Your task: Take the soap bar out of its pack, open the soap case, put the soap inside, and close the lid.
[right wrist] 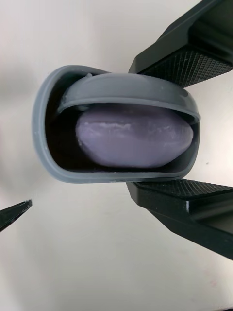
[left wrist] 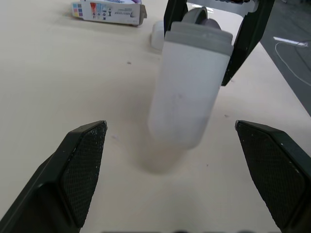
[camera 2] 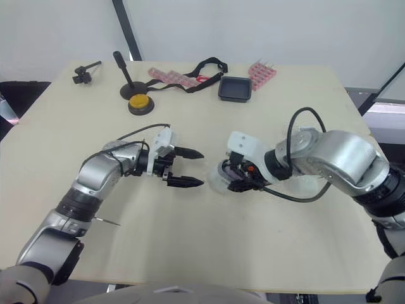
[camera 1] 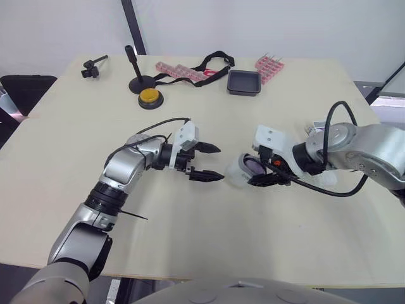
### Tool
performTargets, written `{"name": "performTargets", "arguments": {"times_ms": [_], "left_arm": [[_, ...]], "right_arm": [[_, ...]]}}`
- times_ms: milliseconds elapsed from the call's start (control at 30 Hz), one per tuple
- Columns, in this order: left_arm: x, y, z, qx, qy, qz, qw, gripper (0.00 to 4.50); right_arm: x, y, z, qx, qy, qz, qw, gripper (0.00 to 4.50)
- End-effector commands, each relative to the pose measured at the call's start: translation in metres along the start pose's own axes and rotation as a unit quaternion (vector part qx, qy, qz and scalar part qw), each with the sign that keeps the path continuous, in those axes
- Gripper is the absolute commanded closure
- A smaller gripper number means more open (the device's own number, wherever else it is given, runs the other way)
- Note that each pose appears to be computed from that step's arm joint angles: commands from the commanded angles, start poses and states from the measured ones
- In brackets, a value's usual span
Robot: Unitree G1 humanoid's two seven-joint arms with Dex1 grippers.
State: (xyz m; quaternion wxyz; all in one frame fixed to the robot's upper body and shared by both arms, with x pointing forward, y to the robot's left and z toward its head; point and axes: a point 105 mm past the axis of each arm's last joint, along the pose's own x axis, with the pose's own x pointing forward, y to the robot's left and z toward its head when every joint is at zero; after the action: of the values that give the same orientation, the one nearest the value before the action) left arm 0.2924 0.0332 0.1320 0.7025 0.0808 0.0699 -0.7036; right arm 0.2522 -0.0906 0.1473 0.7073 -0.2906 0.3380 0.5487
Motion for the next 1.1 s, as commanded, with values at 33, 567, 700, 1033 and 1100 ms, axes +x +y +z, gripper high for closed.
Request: {"name": "performTargets", "arguments": {"times_ms": [33,567,700,1033,1100], "left_arm": [[0.007,-0.002,0.016,0.044,-0.003,0.006,0.999,0.00],[0.028,-0.026,0.014,0.051,0.019,-0.042,0.998,0.00],[0.030,-0.024,0.014,0.048,0.015,-0.035,0.998,0.00],[0.033,-0.018,0.012,0.060,0.022,-0.019,0.998,0.00],[0.033,-0.016,0.013,0.062,0.021,-0.014,0.998,0.00]], "right_arm": [[-0.005,0.004,0.010,-0.054,0.009,-0.002,0.998,2.39],[0.005,-0.003,0.024,-0.129,0.058,-0.003,0.990,2.39],[0.004,-0.007,0.026,-0.141,0.061,-0.008,0.988,2.39],[0.005,-0.006,0.027,-0.151,0.064,-0.001,0.986,2.39],[0.005,-0.006,0.027,-0.152,0.065,0.000,0.986,2.39]]}}
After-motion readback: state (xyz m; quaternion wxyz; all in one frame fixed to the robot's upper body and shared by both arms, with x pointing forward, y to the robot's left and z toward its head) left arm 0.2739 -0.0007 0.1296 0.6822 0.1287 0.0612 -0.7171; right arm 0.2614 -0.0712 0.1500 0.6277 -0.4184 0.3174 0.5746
